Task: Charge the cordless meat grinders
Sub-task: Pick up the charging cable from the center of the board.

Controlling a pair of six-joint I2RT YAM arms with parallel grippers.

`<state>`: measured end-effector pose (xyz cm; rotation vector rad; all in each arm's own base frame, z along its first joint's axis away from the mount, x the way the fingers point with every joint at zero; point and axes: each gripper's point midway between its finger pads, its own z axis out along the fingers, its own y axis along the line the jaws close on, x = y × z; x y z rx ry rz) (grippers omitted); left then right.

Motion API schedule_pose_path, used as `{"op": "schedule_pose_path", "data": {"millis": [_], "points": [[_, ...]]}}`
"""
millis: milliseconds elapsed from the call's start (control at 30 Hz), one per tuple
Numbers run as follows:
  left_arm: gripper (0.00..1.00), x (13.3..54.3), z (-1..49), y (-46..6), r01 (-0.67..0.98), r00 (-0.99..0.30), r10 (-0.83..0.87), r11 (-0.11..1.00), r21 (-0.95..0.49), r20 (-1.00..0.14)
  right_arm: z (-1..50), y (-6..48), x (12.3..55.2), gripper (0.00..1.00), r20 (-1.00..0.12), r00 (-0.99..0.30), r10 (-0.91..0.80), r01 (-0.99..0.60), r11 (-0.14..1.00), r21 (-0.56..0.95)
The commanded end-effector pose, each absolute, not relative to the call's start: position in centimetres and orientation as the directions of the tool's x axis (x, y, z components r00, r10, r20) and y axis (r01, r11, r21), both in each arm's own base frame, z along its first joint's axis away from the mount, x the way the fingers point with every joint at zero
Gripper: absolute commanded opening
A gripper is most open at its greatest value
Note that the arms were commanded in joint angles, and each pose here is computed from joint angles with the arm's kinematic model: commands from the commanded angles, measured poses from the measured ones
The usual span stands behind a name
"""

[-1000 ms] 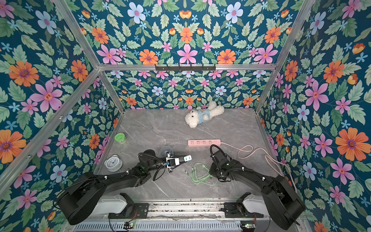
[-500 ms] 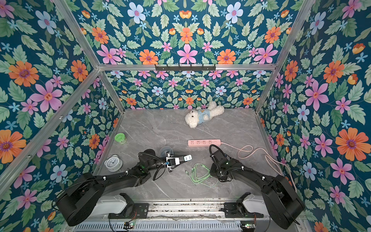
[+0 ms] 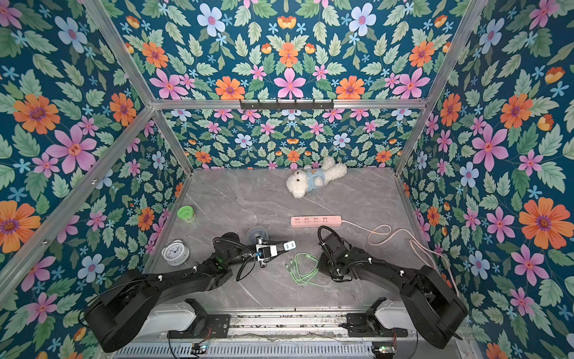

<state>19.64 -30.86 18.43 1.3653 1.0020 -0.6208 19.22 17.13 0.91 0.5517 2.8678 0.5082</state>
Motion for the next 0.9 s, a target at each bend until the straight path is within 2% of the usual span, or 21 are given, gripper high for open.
{"op": "schedule_pose_path", "data": {"millis": [0, 133, 567, 867], "points": [[0.0, 19.6, 18.8, -31.0, 0.843, 0.494, 0.174, 0.143, 0.519, -0.852, -1.1, 14.6, 16.9, 0.31, -0.055, -0.909, 0.413, 0.392, 0.892, 0.226], [0.0, 19.6, 18.8, -31.0, 0.842, 0.494, 0.178, 0.144, 0.519, -0.851, -1.3, 14.0, 17.0, 0.29, -0.073, -0.911, 0.407, 0.388, 0.902, 0.187], [0.0, 19.7, 18.7, -30.9, 0.838, 0.496, 0.195, 0.145, 0.525, -0.846, -2.6, 13.4, 17.4, 0.13, -0.057, -0.94, 0.336, 0.333, 0.941, 0.055], [0.0, 19.9, 18.4, -30.9, 0.838, 0.494, 0.211, 0.144, 0.527, -0.843, -1.4, 14.4, 18.8, 0.05, -0.1, -0.949, 0.299, 0.289, 0.952, 0.104]]}}
